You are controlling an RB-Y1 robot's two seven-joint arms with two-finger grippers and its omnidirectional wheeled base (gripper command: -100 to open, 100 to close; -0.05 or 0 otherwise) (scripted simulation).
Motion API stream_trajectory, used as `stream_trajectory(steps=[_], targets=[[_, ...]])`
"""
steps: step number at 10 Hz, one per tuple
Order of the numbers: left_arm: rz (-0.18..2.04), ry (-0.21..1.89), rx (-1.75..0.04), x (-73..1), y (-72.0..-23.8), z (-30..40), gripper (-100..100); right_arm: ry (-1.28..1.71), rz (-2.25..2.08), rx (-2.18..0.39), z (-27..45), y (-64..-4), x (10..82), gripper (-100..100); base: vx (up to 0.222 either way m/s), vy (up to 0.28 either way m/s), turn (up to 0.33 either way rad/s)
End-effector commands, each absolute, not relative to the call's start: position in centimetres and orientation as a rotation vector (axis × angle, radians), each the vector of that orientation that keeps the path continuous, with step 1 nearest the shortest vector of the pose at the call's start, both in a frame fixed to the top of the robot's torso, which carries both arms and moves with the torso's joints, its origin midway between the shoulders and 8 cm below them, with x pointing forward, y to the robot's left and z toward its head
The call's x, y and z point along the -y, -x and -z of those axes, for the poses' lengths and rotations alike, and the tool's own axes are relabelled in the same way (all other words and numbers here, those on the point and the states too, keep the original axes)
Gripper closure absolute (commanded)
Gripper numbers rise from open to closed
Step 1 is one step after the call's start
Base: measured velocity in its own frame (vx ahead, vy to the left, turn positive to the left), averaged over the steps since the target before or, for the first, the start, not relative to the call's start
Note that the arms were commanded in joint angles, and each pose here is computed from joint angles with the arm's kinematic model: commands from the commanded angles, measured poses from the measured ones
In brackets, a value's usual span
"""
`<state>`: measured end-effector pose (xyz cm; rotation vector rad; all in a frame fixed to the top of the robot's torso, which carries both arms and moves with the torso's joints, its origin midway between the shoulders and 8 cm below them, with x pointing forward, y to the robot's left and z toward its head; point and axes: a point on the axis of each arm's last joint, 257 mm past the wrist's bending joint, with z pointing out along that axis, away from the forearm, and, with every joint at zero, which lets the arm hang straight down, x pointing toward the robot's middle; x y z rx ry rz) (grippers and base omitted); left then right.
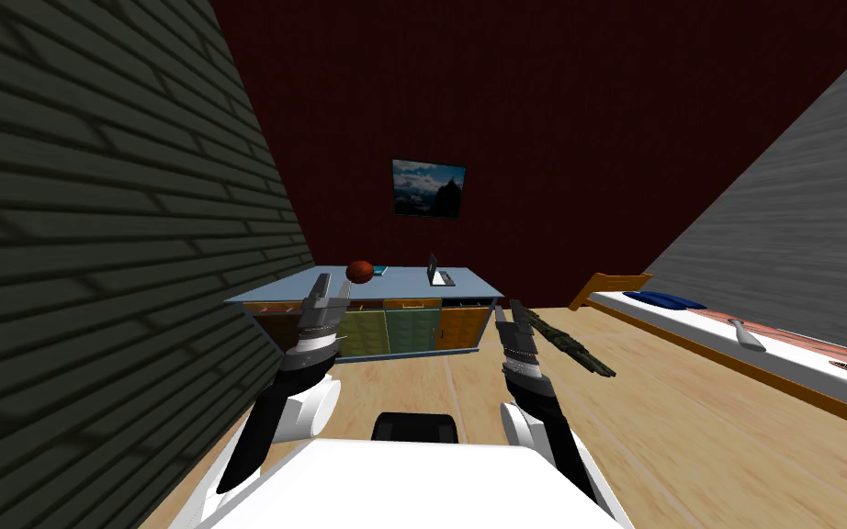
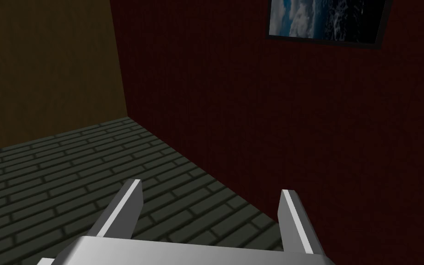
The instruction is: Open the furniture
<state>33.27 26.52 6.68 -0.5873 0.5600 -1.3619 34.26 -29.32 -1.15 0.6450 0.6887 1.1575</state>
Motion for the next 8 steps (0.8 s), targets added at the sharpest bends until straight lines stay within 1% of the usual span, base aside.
stream_trajectory(steps=[1, 8], targets=[[1.362, 0.587, -0.560, -26.52, -33.27, -6.68, 0, -0.645, -1.157, -0.689, 1.15, -34.26, 29.32, 0, 0.000, 0.000, 0.000], [1.362, 0.587, -0.560, -26.52, -33.26, -6.69, 0, -0.645, -1.158, -0.688, 1.14, -34.25, 29.32, 0, 0.000, 0.000, 0.000]])
